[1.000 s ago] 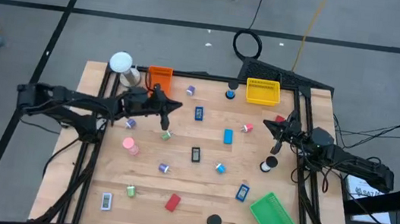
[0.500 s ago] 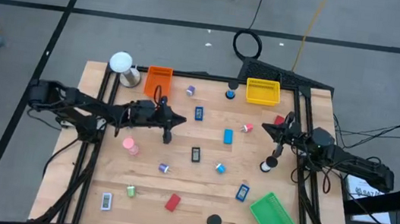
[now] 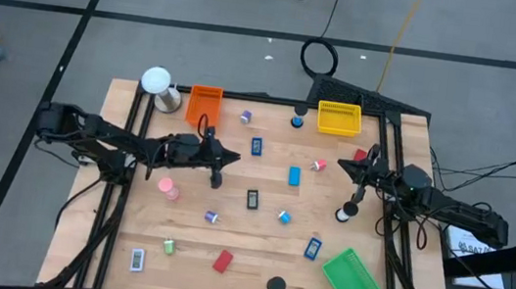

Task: Pick & Place Office items
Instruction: Put the top blue digital clock into the orange bin

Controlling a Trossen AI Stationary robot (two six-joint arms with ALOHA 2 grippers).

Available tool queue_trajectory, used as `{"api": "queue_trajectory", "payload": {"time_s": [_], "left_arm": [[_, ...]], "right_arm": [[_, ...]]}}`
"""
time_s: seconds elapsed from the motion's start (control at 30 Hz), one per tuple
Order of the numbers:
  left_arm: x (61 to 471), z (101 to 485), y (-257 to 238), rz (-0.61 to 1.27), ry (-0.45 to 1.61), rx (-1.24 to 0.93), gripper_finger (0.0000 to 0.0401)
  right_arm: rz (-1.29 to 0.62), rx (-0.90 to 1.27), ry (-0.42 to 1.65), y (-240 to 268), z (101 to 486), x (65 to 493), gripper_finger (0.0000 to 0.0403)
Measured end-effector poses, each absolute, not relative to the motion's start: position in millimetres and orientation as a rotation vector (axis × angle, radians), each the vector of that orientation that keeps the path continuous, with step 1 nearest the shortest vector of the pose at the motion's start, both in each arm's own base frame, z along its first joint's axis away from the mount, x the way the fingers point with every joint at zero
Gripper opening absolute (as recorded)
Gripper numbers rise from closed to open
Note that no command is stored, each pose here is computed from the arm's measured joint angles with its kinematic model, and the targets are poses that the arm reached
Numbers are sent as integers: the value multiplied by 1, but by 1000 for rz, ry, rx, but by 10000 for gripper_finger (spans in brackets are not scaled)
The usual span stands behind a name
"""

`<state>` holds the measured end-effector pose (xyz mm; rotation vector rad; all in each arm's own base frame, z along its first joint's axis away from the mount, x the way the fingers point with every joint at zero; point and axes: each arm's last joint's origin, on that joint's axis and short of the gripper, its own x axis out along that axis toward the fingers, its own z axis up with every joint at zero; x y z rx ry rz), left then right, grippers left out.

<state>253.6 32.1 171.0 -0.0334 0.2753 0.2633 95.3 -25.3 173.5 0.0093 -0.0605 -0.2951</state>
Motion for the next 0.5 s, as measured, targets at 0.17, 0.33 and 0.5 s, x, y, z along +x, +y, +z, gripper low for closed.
{"api": "queue_trajectory", "payload": {"time_s": [0.17,0.33,0.5], "left_arm": [[270,176,31,306,246,-61,35],[308,174,33,358,330,-114,36],[335,170,34,438,413,-99,52]], "right_arm": [[-295,9,-64,-25,174,95,0],[-295,9,-68,-25,174,95,0],[-295,9,-67,-25,174,95,0]]}}
